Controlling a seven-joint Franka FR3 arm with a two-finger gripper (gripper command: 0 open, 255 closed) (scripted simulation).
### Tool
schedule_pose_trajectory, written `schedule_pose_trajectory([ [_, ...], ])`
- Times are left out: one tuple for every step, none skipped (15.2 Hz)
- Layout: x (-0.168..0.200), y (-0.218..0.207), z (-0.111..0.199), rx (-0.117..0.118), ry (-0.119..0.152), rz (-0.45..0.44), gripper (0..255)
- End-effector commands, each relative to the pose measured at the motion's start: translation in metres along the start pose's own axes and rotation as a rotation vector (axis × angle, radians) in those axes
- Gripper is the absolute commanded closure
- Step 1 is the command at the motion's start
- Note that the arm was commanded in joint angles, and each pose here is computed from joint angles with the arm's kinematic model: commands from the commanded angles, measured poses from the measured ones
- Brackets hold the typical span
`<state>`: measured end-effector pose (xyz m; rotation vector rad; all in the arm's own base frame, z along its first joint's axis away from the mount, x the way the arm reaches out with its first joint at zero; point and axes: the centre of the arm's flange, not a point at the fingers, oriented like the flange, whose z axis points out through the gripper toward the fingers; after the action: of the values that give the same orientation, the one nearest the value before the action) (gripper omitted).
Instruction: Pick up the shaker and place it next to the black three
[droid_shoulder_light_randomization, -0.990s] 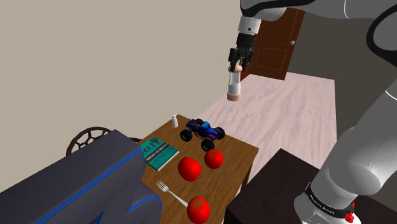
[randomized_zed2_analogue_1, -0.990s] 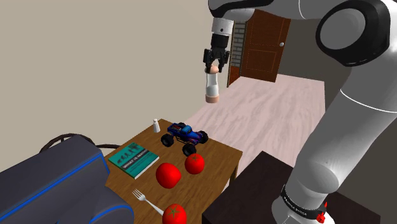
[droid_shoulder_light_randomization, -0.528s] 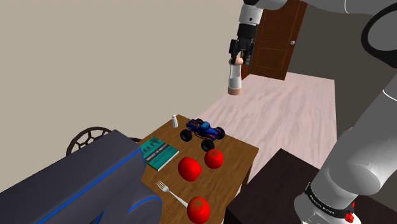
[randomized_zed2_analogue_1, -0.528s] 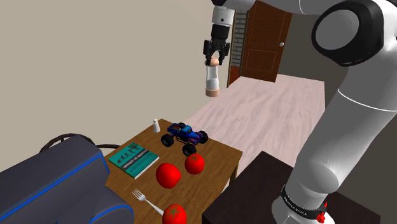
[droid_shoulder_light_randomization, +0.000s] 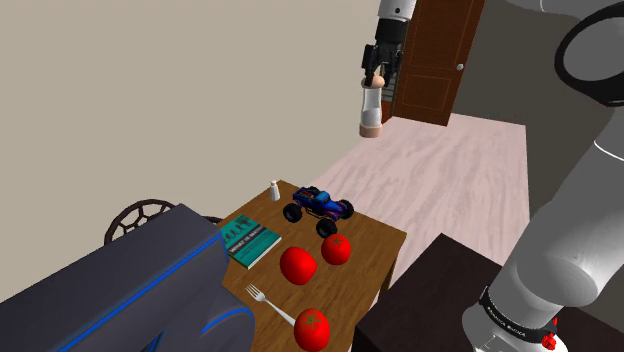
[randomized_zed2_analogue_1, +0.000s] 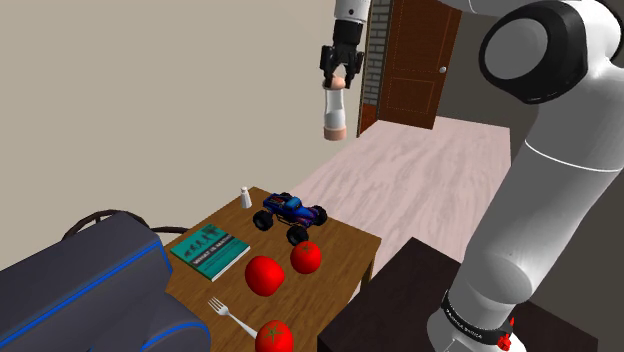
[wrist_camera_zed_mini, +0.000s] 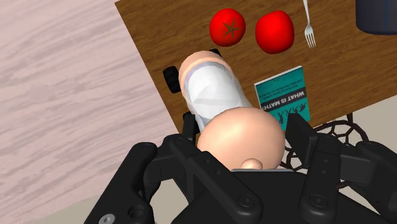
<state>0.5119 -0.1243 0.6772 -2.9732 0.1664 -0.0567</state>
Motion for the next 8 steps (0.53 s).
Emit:
schedule_pose_trajectory([
  [0.001, -0.002, -0.011, 0.0, 0.0, 0.0, 255],
  [0.001, -0.003, -0.016, 0.0, 0.0, 0.0, 255],
  [0.001, -0.003, -0.022, 0.0, 0.0, 0.0, 255],
  [0.001, -0.004, -0.027, 0.0, 0.0, 0.0, 255],
  [0.001, -0.005, -0.032, 0.0, 0.0, 0.0, 255],
  [0.001, -0.006, -0.037, 0.0, 0.0, 0.0, 255],
  [0.002, -0.007, -0.042, 0.0, 0.0, 0.0, 255],
  [0.002, -0.008, -0.048, 0.0, 0.0, 0.0, 255],
])
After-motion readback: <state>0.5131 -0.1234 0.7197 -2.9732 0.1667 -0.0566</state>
